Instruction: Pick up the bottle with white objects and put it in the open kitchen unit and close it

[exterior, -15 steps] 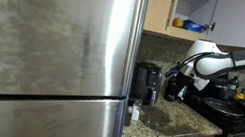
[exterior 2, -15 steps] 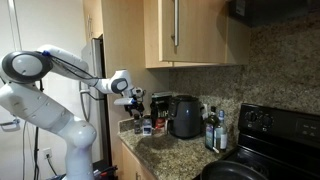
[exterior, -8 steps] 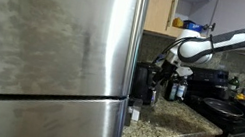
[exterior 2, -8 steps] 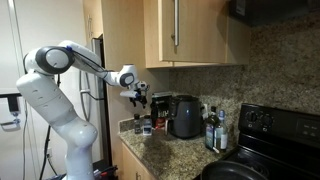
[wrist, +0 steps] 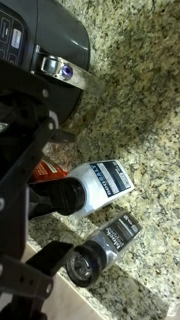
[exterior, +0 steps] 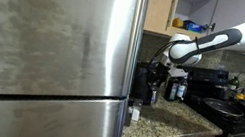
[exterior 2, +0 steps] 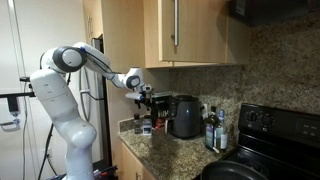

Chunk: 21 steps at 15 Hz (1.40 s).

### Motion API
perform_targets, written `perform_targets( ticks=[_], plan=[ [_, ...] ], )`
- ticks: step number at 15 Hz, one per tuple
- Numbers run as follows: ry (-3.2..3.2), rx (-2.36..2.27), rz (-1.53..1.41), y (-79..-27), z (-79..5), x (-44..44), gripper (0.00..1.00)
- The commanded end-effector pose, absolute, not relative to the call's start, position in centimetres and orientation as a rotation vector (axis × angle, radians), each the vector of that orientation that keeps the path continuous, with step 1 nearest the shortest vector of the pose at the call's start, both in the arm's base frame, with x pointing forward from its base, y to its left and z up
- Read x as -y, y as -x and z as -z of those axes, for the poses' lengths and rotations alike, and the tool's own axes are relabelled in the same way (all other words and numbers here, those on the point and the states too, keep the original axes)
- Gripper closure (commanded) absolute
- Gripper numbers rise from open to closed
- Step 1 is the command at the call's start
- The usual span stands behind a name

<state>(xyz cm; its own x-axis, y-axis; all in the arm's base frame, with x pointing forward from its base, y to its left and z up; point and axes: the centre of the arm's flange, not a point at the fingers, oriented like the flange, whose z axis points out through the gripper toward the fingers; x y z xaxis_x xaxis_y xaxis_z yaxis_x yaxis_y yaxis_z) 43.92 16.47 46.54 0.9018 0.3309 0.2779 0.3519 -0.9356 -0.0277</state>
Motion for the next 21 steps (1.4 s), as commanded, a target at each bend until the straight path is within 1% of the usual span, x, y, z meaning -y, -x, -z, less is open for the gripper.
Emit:
perform_targets(
  ticks=[1,3,4,7,10,21],
  plan=[
    [2.975,0.509,0.357,-48.6,-45.0,-17.9,0.0],
    [2.96,0.509,0.331,-49.0,-44.3,-18.3,0.0],
    [2.979,0.509,0.35,-47.3,-44.6,-17.6,0.0],
    [2.977,0.507,0.329,-48.3,-43.9,-18.1,0.0],
    [3.005,0.51,0.291,-49.9,-41.4,-19.3,0.0],
    [3.067,0.504,0.358,-52.6,-37.5,-23.3,0.0]
  ],
)
